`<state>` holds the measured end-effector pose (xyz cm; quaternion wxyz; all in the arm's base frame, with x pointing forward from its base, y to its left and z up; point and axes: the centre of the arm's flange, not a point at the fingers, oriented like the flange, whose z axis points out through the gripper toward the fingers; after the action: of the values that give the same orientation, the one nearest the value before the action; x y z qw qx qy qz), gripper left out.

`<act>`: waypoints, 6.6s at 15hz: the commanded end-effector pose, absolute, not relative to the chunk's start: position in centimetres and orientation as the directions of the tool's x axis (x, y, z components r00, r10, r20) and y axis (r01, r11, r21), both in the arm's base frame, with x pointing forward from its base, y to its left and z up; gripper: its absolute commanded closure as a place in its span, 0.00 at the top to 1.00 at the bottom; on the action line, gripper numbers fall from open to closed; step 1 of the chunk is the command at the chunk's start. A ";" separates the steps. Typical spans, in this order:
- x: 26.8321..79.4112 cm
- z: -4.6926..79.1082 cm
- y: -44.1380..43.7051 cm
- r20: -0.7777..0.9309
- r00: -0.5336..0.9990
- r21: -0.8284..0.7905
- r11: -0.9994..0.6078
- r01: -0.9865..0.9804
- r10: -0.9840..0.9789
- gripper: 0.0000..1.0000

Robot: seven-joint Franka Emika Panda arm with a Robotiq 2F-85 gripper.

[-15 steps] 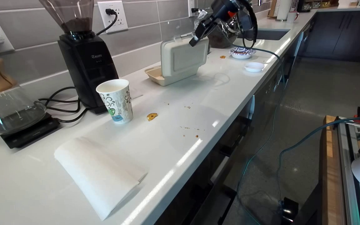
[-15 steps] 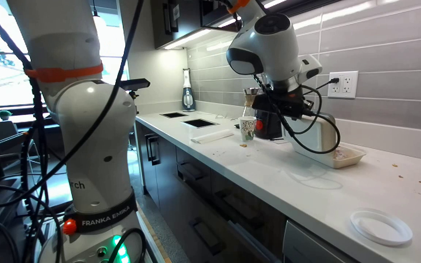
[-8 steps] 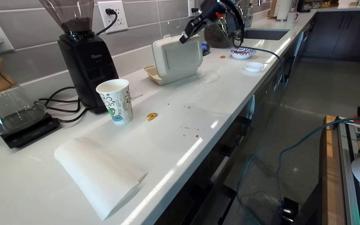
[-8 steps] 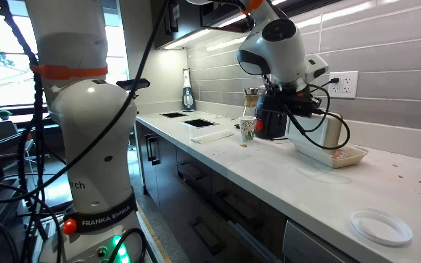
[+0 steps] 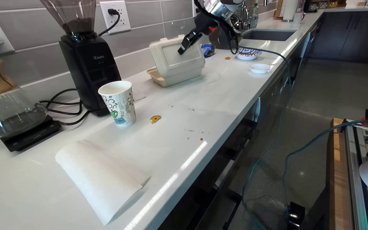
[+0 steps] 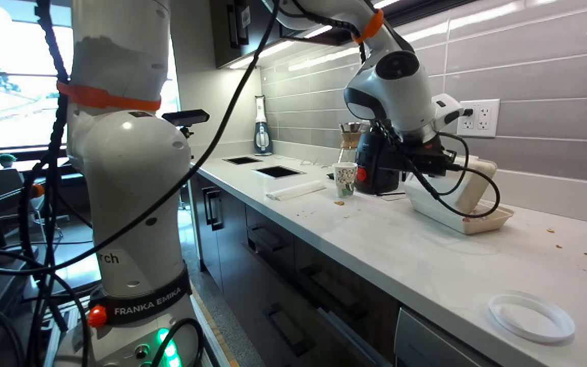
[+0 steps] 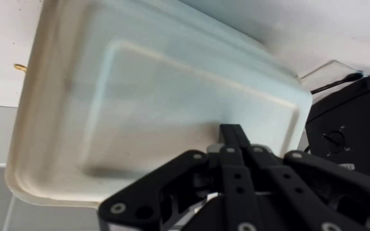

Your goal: Close the food pack.

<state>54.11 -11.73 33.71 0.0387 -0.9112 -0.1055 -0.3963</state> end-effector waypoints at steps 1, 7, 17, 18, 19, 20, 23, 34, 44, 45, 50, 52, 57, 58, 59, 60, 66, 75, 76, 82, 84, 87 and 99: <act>56.6 32.1 -10.7 0.730 0.655 0.073 -0.976 0.207 0.194 0.00; 59.2 30.9 -9.9 0.718 0.657 0.122 -0.970 0.208 0.231 0.00; 62.6 28.3 -8.4 0.622 0.710 0.227 -0.944 0.239 0.330 0.00; 62.8 28.4 -8.1 0.609 0.715 0.239 -0.939 0.247 0.343 0.00; 63.0 28.4 -7.8 0.593 0.720 0.255 -0.932 0.256 0.360 0.00; 63.1 28.5 -7.6 0.569 0.729 0.269 -0.924 0.272 0.380 0.00; 63.7 28.6 -7.0 0.493 0.758 0.325 -0.898 0.296 0.428 0.00; 64.6 30.3 -6.1 0.347 0.822 0.377 -0.870 0.318 0.452 0.24; 63.1 33.3 -8.1 0.391 0.834 0.352 -0.900 0.255 0.389 0.93; 62.8 33.9 -8.3 0.397 0.840 0.339 -0.909 0.242 0.371 1.00; 61.2 36.4 -9.0 0.473 0.837 0.256 -0.952 0.169 0.276 1.00; 60.8 37.0 -8.9 0.496 0.834 0.227 -0.963 0.144 0.242 1.00; 60.2 37.6 -8.3 0.519 0.841 0.174 -0.982 0.073 0.154 1.00; 60.1 37.6 -8.3 0.512 0.851 0.160 -0.986 0.040 0.118 1.00; 59.9 37.9 -8.4 0.520 0.849 0.151 -0.988 0.019 0.096 1.00; 59.7 38.3 -8.3 0.523 0.849 0.139 -0.990 -0.003 0.071 1.00; 58.1 40.0 -7.9 0.518 0.855 0.085 -0.992 -0.093 -0.035 1.00; 53.2 44.3 -6.6 0.375 0.923 0.018 -0.994 -0.105 -0.091 1.00; 52.5 44.9 -6.6 0.347 0.933 0.016 -0.994 -0.104 -0.092 1.00; 47.5 48.8 -6.1 0.202 0.973 0.000 -0.994 -0.109 -0.107 1.00; 45.6 49.8 -6.0 0.180 0.978 -0.001 -0.994 -0.112 -0.110 1.00; 43.0 50.7 -5.9 0.167 0.978 -0.003 -0.992 -0.123 -0.122 1.00; 35.8 52.3 -6.2 0.213 0.967 -0.031 -0.990 -0.139 -0.142 1.00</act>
<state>38.35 -6.23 52.29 0.0042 -0.9924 0.0612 -0.1063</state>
